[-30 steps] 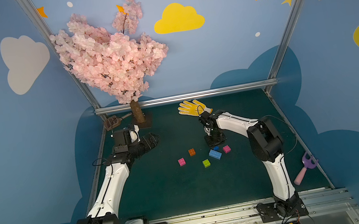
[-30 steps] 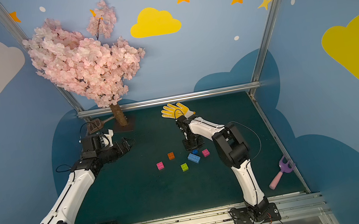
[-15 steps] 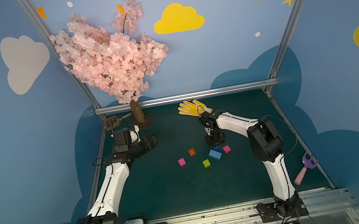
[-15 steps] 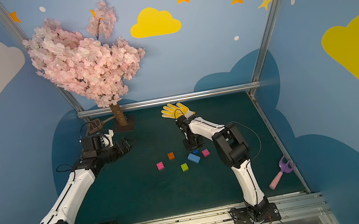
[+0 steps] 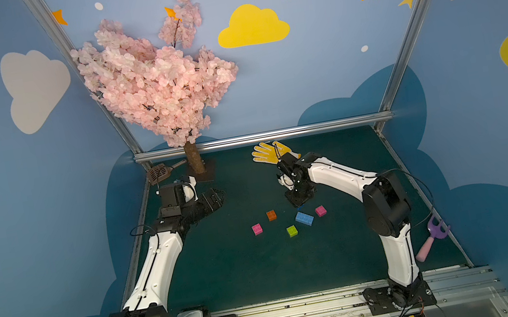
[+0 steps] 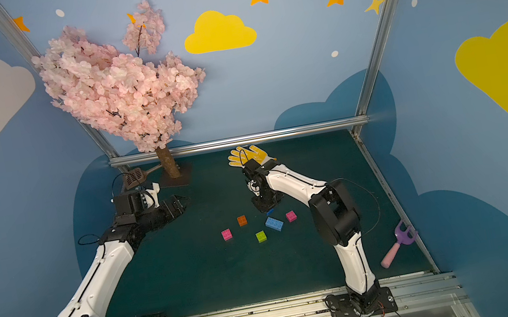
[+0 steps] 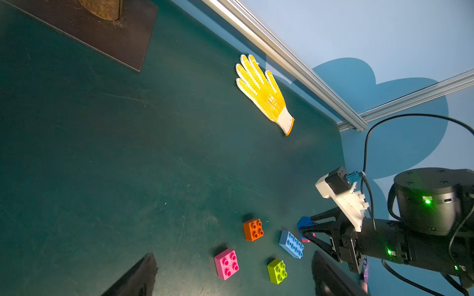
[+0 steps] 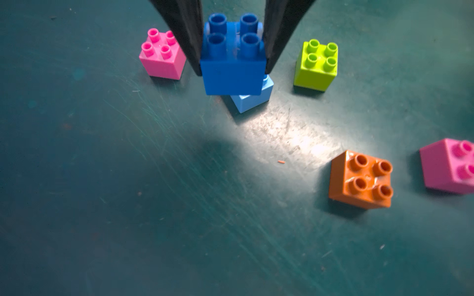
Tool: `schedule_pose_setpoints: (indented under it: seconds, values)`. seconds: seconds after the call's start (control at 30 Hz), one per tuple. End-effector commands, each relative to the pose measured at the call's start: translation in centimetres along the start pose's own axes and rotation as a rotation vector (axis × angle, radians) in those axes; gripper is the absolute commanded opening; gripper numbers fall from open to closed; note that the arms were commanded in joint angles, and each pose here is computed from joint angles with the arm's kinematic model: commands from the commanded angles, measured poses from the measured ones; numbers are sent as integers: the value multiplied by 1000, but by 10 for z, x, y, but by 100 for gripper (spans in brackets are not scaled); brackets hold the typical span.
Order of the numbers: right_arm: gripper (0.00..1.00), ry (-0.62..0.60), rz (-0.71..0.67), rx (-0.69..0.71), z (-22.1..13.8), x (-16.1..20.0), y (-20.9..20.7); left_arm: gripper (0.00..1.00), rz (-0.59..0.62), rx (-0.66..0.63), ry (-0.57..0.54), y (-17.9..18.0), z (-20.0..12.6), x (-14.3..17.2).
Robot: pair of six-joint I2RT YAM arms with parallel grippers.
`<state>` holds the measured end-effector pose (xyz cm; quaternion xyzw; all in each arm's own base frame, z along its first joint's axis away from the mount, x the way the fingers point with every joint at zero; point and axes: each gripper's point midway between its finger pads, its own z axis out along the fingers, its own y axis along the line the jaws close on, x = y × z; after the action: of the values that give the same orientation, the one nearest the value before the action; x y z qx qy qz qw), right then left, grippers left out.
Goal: Assemble the letter y with lego
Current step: Pick up the lego brick from the center of the board, then assemble the lego brick with the lego brick.
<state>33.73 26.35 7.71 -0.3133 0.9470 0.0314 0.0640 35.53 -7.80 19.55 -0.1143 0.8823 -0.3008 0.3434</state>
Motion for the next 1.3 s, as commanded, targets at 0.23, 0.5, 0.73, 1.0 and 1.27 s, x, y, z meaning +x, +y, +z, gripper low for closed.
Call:
schedule_pose_setpoints:
  seconds: [0.23,0.5,0.73,1.0,1.27]
  values:
    - [8,-9,-214,-118,-9,3,23,94,1,3,29,0,2,5]
    - [5,29,-274,-138,-2,10,25,94,-3,0,36,1,3,5]
    - [5,80,-299,-116,9,17,20,94,-7,-4,42,2,4,6]
    - [5,87,-318,-97,20,18,16,94,-13,-9,48,4,6,7]
    - [4,100,-321,-86,29,19,15,94,-12,-13,46,5,6,6]
